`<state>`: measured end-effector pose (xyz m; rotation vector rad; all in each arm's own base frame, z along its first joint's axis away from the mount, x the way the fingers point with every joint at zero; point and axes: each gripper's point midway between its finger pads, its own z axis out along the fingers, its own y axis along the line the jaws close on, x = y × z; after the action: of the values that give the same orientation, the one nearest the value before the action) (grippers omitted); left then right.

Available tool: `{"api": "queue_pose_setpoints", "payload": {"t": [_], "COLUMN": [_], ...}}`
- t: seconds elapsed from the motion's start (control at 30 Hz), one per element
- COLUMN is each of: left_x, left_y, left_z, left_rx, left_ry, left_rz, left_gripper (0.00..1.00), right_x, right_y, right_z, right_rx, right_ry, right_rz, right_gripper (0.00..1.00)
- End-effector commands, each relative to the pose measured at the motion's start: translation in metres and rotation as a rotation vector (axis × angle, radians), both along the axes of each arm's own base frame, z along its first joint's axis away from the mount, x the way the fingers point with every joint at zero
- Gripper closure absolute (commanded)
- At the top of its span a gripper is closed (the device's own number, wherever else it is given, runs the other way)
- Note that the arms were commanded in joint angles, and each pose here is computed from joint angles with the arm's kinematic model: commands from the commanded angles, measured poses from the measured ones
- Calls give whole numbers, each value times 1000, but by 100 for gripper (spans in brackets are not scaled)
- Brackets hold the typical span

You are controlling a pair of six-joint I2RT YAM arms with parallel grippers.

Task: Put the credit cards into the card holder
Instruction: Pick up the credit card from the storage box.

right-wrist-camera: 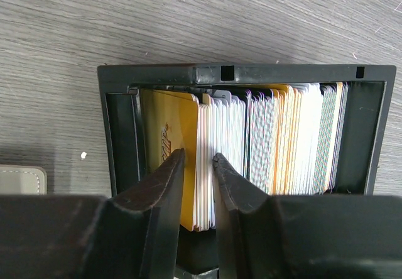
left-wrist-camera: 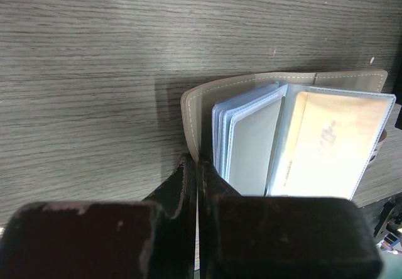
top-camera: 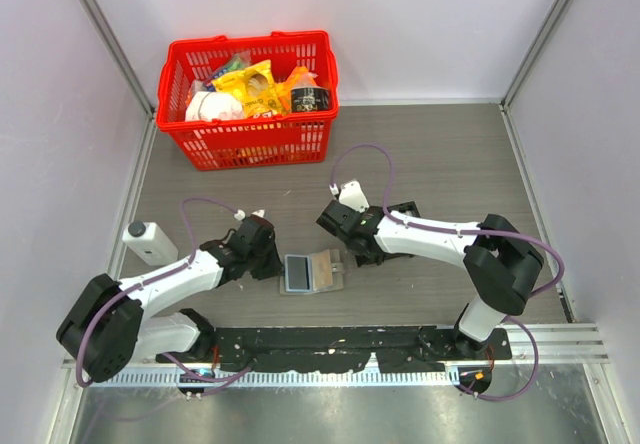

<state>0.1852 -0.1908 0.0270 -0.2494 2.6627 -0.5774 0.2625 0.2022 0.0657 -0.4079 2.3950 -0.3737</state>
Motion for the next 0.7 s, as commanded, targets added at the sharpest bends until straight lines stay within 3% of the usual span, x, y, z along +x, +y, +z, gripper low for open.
{"api": "queue_pose_setpoints", "payload": {"t": [0.0, 0.23, 0.43, 0.67], "left_x": [1, 0, -1, -1], "left_y": [-4, -5, -5, -6], "left_z": [-1, -4, -7, -8], "left_rx": [-14, -17, -12, -16], "left_ry": [-12, -2, 6, 11], "left_rz": [-21, -26, -29, -31], "left_gripper": [100, 100, 100, 100], "right_x": [3, 2, 1, 1], "right_y": [-5, -3, -2, 2], "right_z": [18, 16, 17, 19], "right_rx": [3, 18, 30, 44], "right_ry": [-32, -22, -23, -22], "right_rz": [-5, -3, 7, 9], "right_gripper": [73, 80, 93, 94]}}
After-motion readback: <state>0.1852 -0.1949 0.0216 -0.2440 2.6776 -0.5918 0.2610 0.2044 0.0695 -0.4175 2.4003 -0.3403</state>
